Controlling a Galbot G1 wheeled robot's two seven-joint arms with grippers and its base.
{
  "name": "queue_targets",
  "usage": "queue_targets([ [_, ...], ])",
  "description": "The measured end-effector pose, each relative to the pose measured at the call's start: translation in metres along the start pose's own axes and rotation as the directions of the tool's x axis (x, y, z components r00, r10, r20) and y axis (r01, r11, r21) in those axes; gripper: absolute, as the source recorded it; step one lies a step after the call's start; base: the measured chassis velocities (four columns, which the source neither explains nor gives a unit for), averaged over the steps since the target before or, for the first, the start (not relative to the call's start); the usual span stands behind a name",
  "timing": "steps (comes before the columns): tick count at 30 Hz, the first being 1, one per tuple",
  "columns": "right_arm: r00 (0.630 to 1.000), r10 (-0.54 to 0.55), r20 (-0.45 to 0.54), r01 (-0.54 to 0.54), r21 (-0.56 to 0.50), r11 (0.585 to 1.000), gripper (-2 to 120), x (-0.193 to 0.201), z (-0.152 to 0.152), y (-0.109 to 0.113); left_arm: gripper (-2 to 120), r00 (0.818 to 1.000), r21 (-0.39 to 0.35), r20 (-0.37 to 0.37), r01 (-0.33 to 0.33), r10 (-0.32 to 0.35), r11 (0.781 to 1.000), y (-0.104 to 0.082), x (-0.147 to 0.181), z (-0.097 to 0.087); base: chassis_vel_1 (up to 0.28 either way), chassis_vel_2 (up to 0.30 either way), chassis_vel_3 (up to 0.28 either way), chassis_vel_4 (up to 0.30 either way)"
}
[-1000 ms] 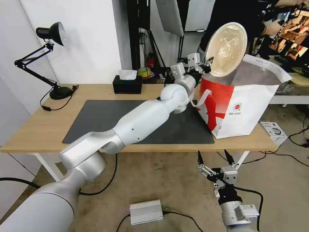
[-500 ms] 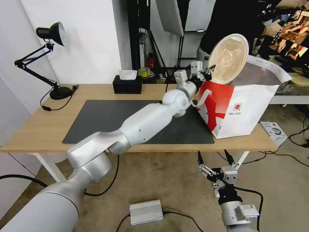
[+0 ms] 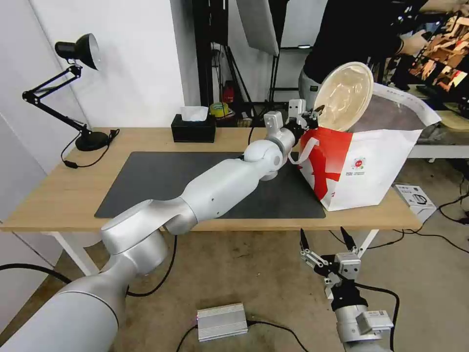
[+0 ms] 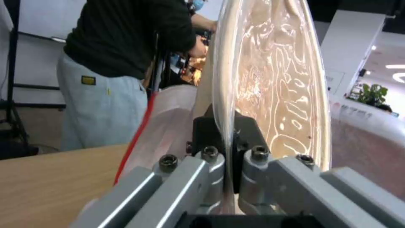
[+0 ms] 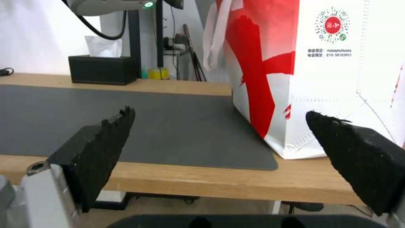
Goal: Pick up the trash from the table and place it into the takeout bag.
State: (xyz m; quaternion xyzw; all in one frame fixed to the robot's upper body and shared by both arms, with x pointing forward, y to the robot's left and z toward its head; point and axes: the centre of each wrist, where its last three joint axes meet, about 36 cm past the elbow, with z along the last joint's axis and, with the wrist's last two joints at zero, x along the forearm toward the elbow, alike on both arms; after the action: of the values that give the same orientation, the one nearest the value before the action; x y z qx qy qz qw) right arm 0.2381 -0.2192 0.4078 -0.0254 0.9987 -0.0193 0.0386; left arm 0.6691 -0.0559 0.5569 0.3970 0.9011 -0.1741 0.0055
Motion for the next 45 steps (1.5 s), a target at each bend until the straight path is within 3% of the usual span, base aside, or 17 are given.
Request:
queue_targets([
  [15, 1.0, 0.0, 0.0, 0.0, 0.0, 1.0, 100, 0.0, 0.0, 0.0, 1, 1.0, -0.039, -0.013, -0.022, 0.022, 0.999, 0.003, 0.004, 0.0, 0.0, 0.0, 0.0, 0.0],
  [24, 1.0, 0.0, 0.0, 0.0, 0.0, 1.0, 100, 0.0, 0.0, 0.0, 32, 0.999, -0.067, -0.006, -0.044, 0.044, 0.997, -0.001, 0.008, -0.005, 0.0, 0.0, 0.0, 0.0],
  [33, 1.0, 0.0, 0.0, 0.0, 0.0, 1.0, 100, 0.0, 0.0, 0.0, 72, 0.999, -0.113, 0.003, -0.053, 0.054, 0.992, -0.006, 0.012, -0.006, 0.0, 0.0, 0.0, 0.0],
  [41, 1.0, 0.0, 0.0, 0.0, 0.0, 1.0, 100, 0.0, 0.0, 0.0, 97, 0.998, -0.138, 0.002, -0.061, 0.062, 0.989, -0.006, 0.015, -0.019, 0.0, 0.0, 0.0, 0.0],
  [45, 1.0, 0.0, 0.0, 0.0, 0.0, 1.0, 100, 0.0, 0.0, 0.0, 100, 0.998, -0.134, 0.027, -0.045, 0.049, 0.99, -0.002, 0.026, -0.033, 0.0, 0.0, 0.0, 0.0],
])
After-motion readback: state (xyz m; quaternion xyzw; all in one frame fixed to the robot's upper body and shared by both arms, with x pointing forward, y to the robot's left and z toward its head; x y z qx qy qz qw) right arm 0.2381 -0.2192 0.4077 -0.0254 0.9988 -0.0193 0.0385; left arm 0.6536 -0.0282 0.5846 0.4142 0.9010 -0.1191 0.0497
